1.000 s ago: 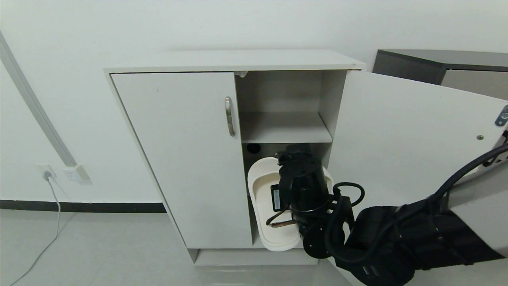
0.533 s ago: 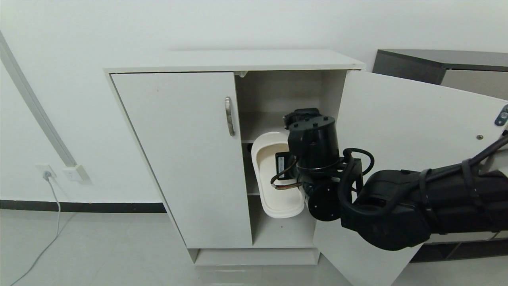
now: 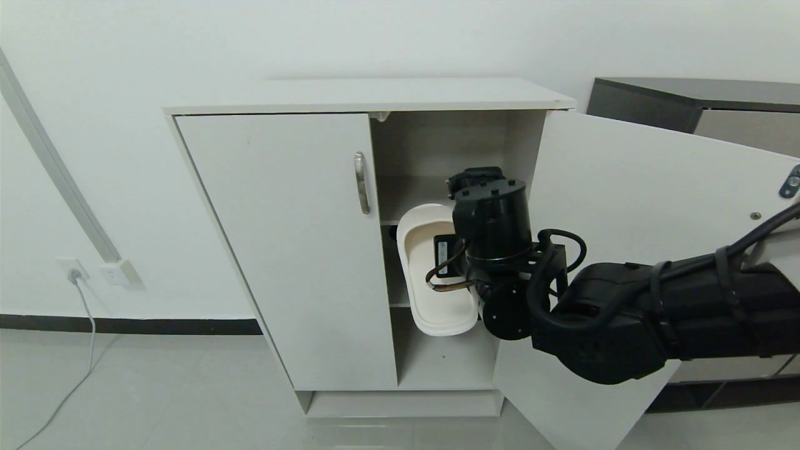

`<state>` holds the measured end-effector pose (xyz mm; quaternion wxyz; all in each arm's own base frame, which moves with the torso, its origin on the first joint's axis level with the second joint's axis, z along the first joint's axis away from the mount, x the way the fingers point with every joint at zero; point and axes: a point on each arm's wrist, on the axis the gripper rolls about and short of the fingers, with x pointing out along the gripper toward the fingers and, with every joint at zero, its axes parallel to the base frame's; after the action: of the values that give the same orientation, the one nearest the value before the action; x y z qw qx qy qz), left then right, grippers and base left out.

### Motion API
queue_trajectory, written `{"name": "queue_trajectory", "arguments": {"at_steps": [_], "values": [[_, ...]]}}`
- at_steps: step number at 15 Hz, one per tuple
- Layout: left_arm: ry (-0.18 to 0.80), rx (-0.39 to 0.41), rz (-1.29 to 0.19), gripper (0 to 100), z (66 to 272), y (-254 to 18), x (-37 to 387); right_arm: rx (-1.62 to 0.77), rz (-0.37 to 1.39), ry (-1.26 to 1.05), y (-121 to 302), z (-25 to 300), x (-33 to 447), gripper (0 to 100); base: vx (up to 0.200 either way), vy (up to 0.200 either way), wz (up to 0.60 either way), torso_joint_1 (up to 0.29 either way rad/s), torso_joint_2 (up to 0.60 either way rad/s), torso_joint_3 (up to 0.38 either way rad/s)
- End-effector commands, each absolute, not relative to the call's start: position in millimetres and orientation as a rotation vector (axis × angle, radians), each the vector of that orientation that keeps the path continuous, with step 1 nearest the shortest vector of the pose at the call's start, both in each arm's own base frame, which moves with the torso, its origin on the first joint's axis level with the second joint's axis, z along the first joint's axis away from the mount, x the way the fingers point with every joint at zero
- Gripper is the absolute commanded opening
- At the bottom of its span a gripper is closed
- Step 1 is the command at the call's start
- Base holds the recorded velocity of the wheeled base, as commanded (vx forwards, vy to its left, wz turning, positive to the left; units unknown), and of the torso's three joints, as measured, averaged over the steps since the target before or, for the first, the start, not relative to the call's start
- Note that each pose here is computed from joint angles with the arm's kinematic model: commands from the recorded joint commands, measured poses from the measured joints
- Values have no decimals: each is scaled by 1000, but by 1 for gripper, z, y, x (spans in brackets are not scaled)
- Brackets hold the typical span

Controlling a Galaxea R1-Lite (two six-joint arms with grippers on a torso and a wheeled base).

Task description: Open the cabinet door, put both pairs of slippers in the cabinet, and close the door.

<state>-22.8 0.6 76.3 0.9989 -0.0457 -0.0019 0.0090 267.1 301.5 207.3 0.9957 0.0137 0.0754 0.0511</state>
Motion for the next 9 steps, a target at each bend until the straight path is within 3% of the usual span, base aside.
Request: {"name": "queue_trajectory", "arguments": {"at_steps": [1, 9], "values": [[-4, -92, 18, 0, 77, 1, -23, 27, 103, 152, 302, 207, 267, 0, 200, 0, 0, -7, 2, 7], [-2, -87, 17, 0, 76, 1, -23, 19, 100, 159, 303, 202, 268, 0, 200, 0, 0, 1, 4, 6]]}}
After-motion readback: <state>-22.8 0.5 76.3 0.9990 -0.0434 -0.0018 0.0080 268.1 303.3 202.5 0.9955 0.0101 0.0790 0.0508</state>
